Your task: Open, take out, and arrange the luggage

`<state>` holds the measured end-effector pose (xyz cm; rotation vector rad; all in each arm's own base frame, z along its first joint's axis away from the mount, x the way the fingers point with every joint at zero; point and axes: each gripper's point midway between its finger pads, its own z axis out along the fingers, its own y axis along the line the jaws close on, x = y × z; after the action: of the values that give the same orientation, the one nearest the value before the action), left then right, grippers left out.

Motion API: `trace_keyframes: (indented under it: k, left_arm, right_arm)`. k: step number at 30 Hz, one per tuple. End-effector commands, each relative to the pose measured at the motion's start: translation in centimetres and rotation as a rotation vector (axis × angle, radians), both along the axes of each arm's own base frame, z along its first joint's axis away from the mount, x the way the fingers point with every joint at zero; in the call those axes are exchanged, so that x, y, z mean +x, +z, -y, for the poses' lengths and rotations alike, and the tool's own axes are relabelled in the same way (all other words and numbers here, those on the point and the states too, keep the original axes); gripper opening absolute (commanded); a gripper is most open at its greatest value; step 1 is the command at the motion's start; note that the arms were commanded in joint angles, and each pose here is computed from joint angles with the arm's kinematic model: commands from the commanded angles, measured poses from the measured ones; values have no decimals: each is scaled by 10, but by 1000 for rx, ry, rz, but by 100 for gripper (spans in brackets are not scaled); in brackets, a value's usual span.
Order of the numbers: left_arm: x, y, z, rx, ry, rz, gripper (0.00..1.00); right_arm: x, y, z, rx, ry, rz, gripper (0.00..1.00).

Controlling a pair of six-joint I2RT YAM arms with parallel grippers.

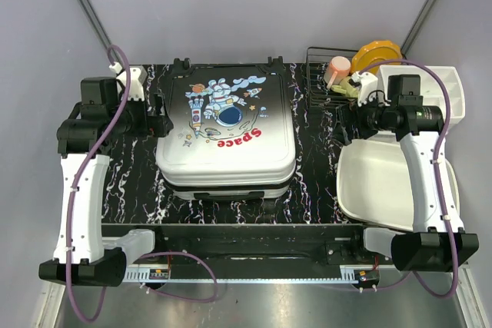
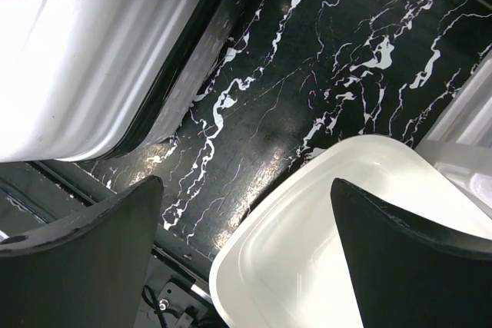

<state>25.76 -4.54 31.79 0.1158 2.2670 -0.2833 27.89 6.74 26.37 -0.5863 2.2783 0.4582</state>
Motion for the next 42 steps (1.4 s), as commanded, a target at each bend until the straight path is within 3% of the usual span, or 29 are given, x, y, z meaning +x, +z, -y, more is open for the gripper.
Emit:
trace_keyframes:
  k: [1,9,18,25,30,34,39,42]
  left_arm:
    - [4,-2,11,-71,-29,-22,99]
    - [30,0,-9,-384,-44,-114,99]
    - [75,5,-25,-434,-60,-90,99]
    - [69,0,-38,-468,-36,-85,99]
    - [46,-11,-61,-588,54,-104,99]
    - [54,-18,-79,-530,97,-78,99]
    - [106,-8,-108,-494,109,30,99]
    - [144,-20,-120,-473,104,15,99]
  right_arm:
    - [5,-13,-6,-13,55,13,100]
    - [-3,-77,-55,-191,374,37,100]
    - [-20,-124,-115,-244,721,118,100]
    - [-32,-117,-198,-191,850,210,100]
    - [-45,-87,-261,-90,905,271,100]
    - [-56,-70,-271,-51,929,299,100]
    - [-70,-77,-235,-126,919,354,100]
    - [-78,-88,-212,-177,903,368,100]
